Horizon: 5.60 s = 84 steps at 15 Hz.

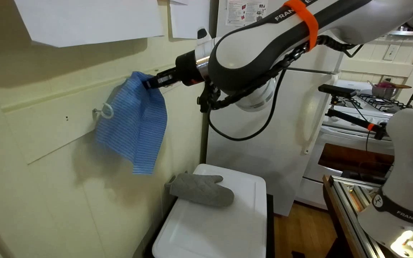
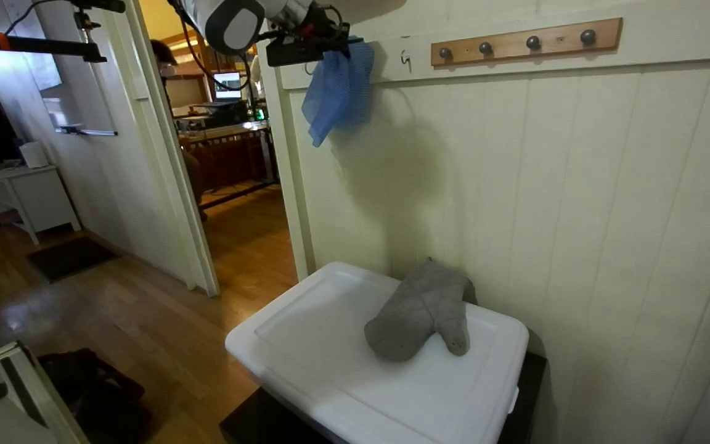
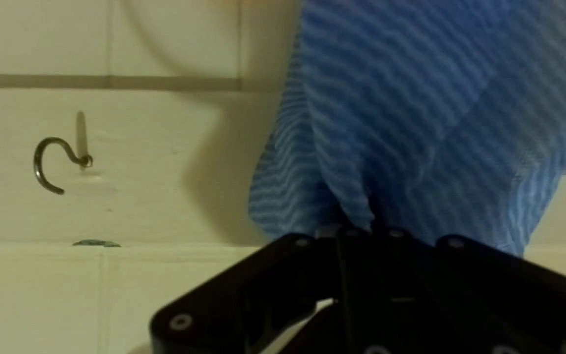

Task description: Hang the blue cloth

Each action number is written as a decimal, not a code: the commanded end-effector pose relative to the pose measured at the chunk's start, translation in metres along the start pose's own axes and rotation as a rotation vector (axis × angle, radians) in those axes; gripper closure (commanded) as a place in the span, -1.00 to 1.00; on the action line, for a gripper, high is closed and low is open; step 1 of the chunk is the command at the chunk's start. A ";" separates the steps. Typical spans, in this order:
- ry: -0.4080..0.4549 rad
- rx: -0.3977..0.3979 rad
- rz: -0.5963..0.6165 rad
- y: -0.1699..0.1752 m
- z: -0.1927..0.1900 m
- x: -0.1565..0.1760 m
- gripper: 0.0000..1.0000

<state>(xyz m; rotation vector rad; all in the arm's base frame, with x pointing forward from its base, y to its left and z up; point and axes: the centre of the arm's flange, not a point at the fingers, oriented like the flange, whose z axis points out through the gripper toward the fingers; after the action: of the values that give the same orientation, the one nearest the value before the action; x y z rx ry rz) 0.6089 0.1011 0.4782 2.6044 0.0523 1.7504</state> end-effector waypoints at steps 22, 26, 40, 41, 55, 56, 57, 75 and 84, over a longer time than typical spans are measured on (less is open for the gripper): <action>-0.056 0.090 -0.026 -0.044 0.009 0.021 0.31; -0.070 0.080 -0.026 -0.046 0.004 0.023 -0.31; -0.319 0.115 0.047 -0.042 0.000 0.010 -1.00; -0.337 0.115 0.054 -0.042 -0.001 0.012 -1.00; -0.484 -0.030 0.040 -0.040 -0.003 0.011 -1.00; -0.491 -0.050 0.023 -0.040 -0.003 0.010 -1.00; -0.500 -0.074 0.011 -0.041 -0.002 0.010 -1.00; -0.625 -0.216 0.073 -0.022 -0.074 0.010 -1.00; -0.651 -0.219 0.162 0.000 -0.116 -0.013 -1.00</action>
<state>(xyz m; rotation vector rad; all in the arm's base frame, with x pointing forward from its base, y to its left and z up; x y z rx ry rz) 0.5221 0.1109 0.5159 2.8811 -0.2850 0.8066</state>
